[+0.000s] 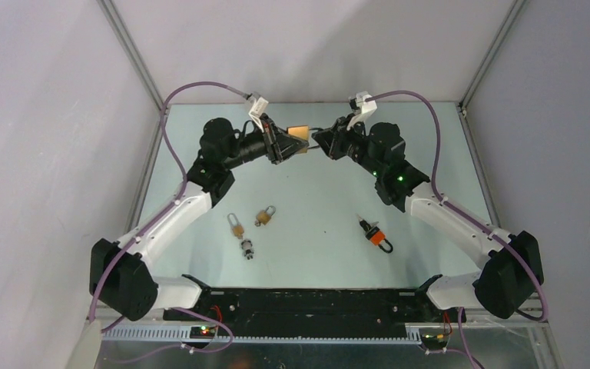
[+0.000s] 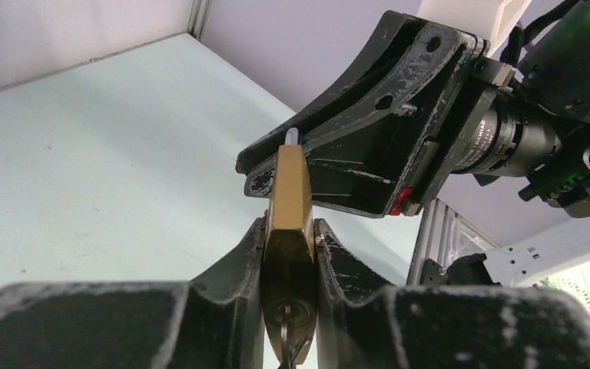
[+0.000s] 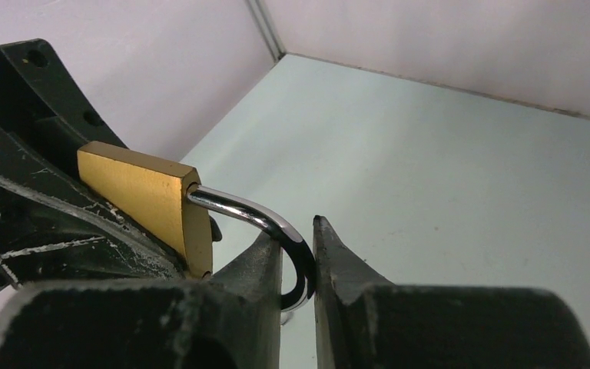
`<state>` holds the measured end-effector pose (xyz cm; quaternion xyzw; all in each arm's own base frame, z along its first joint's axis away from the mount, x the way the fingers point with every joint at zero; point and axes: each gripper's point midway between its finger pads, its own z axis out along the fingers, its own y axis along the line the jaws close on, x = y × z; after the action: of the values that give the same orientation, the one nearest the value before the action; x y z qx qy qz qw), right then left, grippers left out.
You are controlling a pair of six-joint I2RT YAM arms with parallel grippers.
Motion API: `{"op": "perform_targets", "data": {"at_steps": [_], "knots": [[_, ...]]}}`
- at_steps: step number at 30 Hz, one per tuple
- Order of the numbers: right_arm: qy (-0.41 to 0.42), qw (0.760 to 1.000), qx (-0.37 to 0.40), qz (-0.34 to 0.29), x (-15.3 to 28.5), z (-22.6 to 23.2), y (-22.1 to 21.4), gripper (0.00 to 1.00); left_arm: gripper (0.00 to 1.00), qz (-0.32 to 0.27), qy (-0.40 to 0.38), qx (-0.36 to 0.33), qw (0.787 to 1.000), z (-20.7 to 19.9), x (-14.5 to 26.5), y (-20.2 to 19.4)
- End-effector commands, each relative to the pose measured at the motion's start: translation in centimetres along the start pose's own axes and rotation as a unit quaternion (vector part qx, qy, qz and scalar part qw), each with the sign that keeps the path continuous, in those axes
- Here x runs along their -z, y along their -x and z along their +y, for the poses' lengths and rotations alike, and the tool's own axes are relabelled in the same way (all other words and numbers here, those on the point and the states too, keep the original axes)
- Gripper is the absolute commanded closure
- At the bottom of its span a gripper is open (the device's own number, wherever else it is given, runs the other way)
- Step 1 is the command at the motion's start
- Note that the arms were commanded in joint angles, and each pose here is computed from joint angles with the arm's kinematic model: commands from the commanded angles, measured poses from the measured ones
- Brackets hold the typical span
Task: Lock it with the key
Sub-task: Lock the lock.
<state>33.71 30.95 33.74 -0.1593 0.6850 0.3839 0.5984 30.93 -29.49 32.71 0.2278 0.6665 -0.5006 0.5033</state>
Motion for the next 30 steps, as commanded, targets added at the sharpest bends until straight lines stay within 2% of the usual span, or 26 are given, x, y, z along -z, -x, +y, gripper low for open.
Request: {"op": "perform_targets", "data": {"at_steps": [1,11,20,22,26,27,30], "knots": [[0.384,0.921,0.006,-0.060,6.1,20.7,5.6,1.00,1.00,0.076,-0.054,-0.002,0.996,-2.8,-4.3,-6.6],[0.427,0.896,0.006,-0.122,8.8,21.9,7.8,1.00,1.00,0.068,-0.084,-0.022,0.994,-3.6,-5.2,-6.1],[0.461,0.877,-0.029,-0.128,9.7,22.7,8.2,1.00,1.00,0.067,-0.086,-0.017,0.994,-2.7,-7.1,-5.5],[0.454,0.882,-0.025,-0.123,9.4,22.5,8.0,1.00,1.00,0.067,-0.084,-0.017,0.994,-2.6,-7.0,-5.6],[0.390,0.915,-0.029,-0.095,8.1,19.6,7.2,1.00,1.00,0.057,-0.061,-0.013,0.996,-1.1,-5.5,-4.9],[0.351,0.933,-0.040,-0.073,7.0,17.5,6.3,1.00,1.00,0.049,-0.052,-0.009,0.997,-0.5,-4.9,-4.2],[0.256,0.964,-0.062,-0.023,5.9,12.0,4.0,1.00,1.00,0.038,-0.033,0.008,0.999,1.2,-3.3,-3.1]]}}
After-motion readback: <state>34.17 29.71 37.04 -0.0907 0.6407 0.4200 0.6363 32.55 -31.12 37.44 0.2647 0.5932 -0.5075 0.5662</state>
